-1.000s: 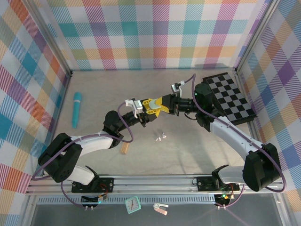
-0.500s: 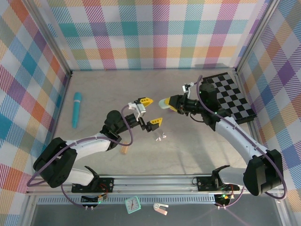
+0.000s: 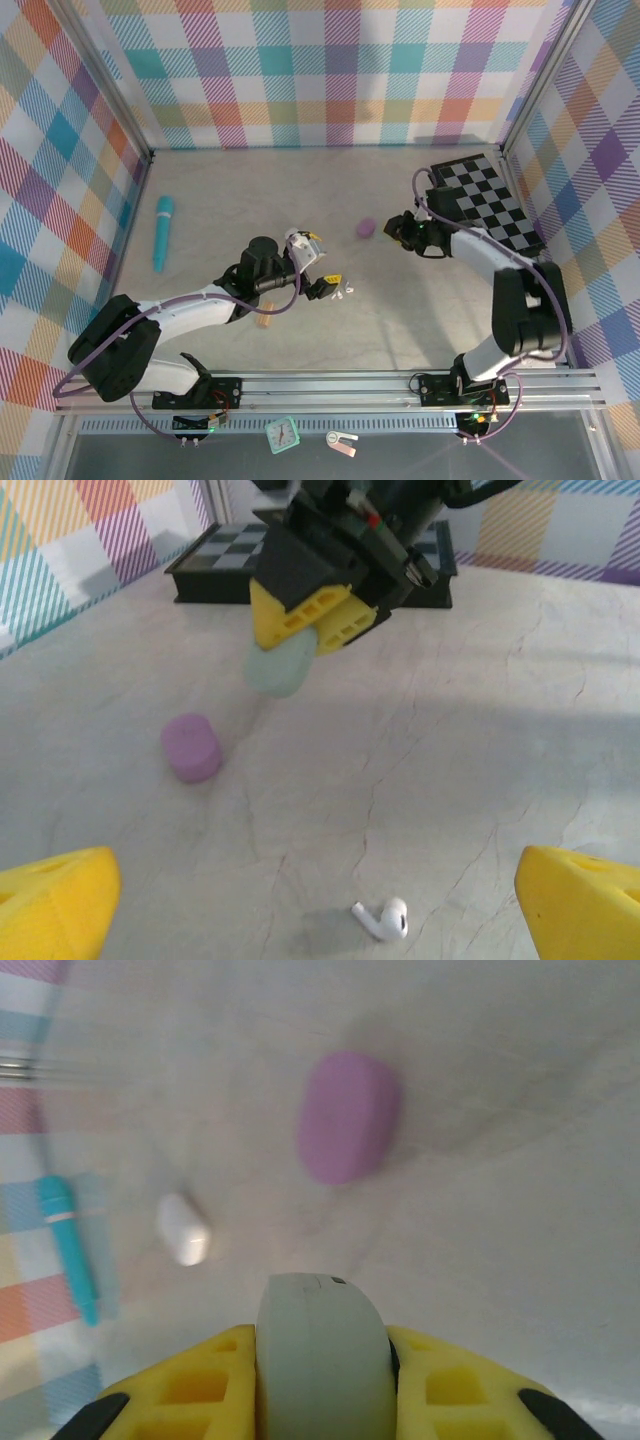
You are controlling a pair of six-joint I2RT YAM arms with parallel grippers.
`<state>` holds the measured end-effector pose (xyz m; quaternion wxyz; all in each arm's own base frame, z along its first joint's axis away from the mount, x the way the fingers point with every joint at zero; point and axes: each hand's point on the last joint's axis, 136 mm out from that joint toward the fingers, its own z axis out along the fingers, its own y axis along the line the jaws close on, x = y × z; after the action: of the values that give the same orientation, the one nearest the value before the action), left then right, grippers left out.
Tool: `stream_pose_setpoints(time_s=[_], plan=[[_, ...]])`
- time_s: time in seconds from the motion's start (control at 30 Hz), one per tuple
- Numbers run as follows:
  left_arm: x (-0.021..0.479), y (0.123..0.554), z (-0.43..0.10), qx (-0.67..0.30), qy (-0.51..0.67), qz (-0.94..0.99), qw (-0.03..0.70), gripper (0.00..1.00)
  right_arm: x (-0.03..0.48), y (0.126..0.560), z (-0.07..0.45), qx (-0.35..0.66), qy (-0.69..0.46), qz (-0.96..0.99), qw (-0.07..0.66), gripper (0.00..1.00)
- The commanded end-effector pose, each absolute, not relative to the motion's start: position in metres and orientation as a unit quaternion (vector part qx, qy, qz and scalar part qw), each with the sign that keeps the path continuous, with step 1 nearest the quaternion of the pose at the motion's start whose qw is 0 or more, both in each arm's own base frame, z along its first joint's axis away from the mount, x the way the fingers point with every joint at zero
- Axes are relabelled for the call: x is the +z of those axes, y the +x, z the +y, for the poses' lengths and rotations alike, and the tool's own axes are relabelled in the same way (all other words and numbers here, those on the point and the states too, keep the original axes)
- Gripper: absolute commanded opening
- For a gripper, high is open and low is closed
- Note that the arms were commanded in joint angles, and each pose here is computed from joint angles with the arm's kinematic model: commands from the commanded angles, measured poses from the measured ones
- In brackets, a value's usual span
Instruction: Insert wireless bluetooth earbuds into charging case
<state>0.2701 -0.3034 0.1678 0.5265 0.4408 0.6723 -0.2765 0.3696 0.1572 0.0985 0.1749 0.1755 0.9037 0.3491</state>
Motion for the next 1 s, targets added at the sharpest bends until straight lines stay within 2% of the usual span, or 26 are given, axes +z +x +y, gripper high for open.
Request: stream_pose_setpoints(time_s=[0.0, 0.23, 0.3, 0.47, 0.57, 0.73, 0.97], plan=[[0.169, 0.274, -0.309, -0.267, 0.45, 0.673, 0.524, 1.0, 0.081, 0.387, 0.152, 0.325, 0.169, 0.913, 0.179, 0.15], [0.171, 0.279, -0.309, -0.266, 0.438, 0.677, 0.528, 1.0, 0.036, 0.391, 0.148, 0.306, 0.196, 0.92, 0.146, 0.17], [0.17, 0.286, -0.305, -0.251, 0.421, 0.692, 0.53, 1.0, 0.034, 0.391, 0.144, 0.301, 0.199, 0.921, 0.146, 0.25], [0.168, 0.314, -0.278, -0.209, 0.346, 0.743, 0.533, 1.0, 0.053, 0.388, 0.132, 0.269, 0.182, 0.929, 0.175, 0.56], [0.164, 0.335, -0.257, -0.194, 0.28, 0.782, 0.522, 1.0, 0.071, 0.384, 0.125, 0.251, 0.162, 0.933, 0.2, 0.68], [0.156, 0.361, -0.22, -0.193, 0.174, 0.821, 0.508, 1.0, 0.1, 0.372, 0.14, 0.229, 0.066, 0.94, 0.244, 0.77], [0.154, 0.376, -0.168, -0.257, 0.007, 0.832, 0.491, 1.0, 0.117, 0.361, 0.21, 0.218, -0.12, 0.919, 0.307, 0.82]])
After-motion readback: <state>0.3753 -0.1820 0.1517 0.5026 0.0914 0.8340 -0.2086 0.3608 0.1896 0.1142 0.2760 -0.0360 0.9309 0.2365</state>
